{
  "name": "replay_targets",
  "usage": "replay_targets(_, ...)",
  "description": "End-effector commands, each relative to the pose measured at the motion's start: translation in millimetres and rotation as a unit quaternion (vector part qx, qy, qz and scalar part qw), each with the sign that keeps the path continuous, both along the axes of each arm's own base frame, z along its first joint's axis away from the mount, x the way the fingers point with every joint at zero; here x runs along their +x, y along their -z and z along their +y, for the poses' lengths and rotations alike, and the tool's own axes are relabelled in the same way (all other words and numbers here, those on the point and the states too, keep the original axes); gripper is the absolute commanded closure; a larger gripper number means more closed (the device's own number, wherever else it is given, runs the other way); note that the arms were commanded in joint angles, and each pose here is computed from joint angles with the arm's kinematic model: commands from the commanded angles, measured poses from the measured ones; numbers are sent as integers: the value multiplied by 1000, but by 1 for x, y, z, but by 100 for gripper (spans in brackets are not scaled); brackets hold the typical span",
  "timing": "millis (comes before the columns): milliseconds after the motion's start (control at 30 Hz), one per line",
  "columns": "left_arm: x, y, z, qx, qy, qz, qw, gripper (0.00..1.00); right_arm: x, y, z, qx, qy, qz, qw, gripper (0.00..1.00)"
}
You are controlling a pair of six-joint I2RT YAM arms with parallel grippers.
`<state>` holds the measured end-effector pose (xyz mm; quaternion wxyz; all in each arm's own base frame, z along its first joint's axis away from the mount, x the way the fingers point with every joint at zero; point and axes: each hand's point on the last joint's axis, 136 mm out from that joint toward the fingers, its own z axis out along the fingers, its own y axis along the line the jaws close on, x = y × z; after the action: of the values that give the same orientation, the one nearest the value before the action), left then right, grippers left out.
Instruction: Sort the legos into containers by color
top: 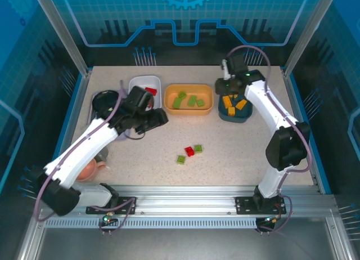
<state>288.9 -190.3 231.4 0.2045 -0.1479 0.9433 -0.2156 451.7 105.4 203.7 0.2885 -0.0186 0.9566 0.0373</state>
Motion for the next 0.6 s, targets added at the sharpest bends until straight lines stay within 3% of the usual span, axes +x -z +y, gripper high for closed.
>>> replay_targets(0, 27, -14, -41, -23, 51, -36, 998, 29, -21, 50, -41, -52, 29, 112, 992, 78)
replay_targets(233, 54, 7, -86, -23, 91, -12, 995, 29, -8, 102, -80, -116, 61, 173, 976, 79)
replay_targets(567, 50, 22, -107, -19, 126, 5, 992, 29, -8, 145, -99, -143, 80, 223, 961, 76)
